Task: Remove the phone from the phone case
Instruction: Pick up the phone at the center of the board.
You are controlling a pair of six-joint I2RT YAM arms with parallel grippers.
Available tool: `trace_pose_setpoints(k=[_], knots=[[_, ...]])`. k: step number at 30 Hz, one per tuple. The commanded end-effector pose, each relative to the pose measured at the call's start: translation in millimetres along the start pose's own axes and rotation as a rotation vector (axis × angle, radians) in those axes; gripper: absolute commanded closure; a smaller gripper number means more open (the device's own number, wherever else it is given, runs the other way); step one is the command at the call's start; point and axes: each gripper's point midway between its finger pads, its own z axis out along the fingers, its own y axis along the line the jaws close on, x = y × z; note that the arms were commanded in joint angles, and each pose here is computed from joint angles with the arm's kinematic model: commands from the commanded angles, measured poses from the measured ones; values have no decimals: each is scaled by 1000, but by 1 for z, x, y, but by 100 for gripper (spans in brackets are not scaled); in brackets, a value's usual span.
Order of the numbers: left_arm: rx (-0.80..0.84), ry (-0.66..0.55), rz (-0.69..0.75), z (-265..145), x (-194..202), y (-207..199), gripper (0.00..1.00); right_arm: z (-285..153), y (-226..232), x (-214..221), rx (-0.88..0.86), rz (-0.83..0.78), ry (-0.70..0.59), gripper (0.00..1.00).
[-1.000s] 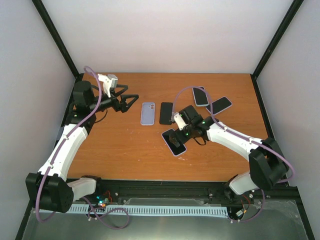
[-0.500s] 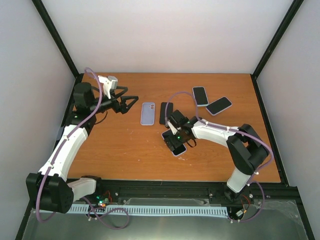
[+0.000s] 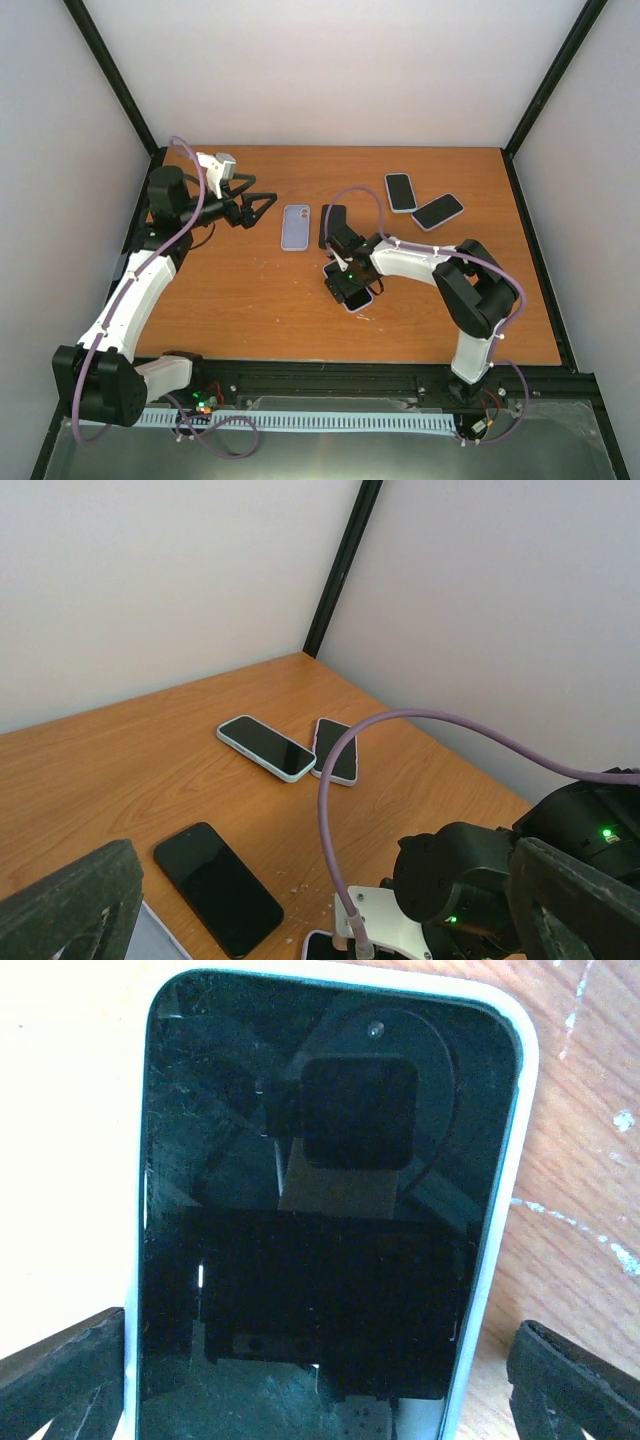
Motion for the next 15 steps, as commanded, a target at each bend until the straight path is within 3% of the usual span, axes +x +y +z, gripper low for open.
trace_pose_setpoints(k=[1, 6, 15], knots=[[-4, -32, 26, -3, -10, -1, 0, 13, 0, 4, 26, 14, 33, 0], [-10, -32, 21, -3, -10, 0, 0, 24, 2, 16, 12, 22, 91, 2], [-21, -30, 11, -3, -7, 3, 0, 25, 3, 25, 7, 28, 120, 23]])
